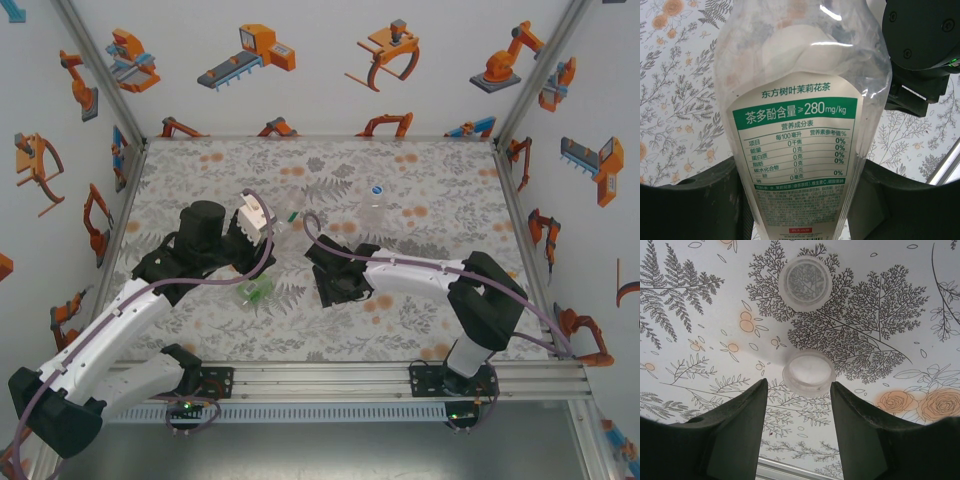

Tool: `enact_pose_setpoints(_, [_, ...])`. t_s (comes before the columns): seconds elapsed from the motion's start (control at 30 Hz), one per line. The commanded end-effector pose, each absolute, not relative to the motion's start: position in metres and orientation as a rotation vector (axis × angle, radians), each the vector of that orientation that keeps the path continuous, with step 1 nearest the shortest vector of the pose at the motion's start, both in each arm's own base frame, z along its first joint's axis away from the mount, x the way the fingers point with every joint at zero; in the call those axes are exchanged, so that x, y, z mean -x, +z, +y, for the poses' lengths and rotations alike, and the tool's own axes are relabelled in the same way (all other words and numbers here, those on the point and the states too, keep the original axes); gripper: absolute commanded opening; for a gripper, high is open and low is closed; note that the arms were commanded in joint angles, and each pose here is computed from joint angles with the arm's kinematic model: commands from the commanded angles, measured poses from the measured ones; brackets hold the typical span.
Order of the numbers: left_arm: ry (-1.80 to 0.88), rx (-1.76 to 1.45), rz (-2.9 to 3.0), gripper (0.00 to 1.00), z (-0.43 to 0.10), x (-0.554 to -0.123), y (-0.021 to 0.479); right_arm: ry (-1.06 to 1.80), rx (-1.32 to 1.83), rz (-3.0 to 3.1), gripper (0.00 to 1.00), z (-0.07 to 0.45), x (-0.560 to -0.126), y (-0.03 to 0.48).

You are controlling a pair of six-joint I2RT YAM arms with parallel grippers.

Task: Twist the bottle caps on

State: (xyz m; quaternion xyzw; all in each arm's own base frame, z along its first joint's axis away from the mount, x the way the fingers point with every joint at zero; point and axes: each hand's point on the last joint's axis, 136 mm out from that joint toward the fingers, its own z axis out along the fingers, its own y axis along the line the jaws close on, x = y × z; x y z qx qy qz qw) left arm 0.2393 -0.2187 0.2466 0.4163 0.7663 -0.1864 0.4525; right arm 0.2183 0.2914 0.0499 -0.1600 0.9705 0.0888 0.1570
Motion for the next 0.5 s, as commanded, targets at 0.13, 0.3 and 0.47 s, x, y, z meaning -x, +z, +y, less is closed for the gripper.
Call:
enact_pose_setpoints(0.13, [-0.46, -1.025, 1.864, 0.0, -0.2196, -0.2422, 0.2591, 0.242, 0.474, 2.789, 0.52, 0.2922, -0.2165, 0.0436])
enact_pose_setpoints(0.3, [-0.461, -1.026, 1.87, 0.0, -0.2199, -0.2431, 0.2574, 0.238, 0.473, 2.787, 0.52, 0.2906, -0.2162, 0.0451])
enact_pose_setpoints(0.47, [-0.457, -1.023, 1.875, 0.0, -0.2193, -0.2437, 0.2567, 0.242, 0.474, 2.786, 0.52, 0.2921, -0.2168, 0.0446])
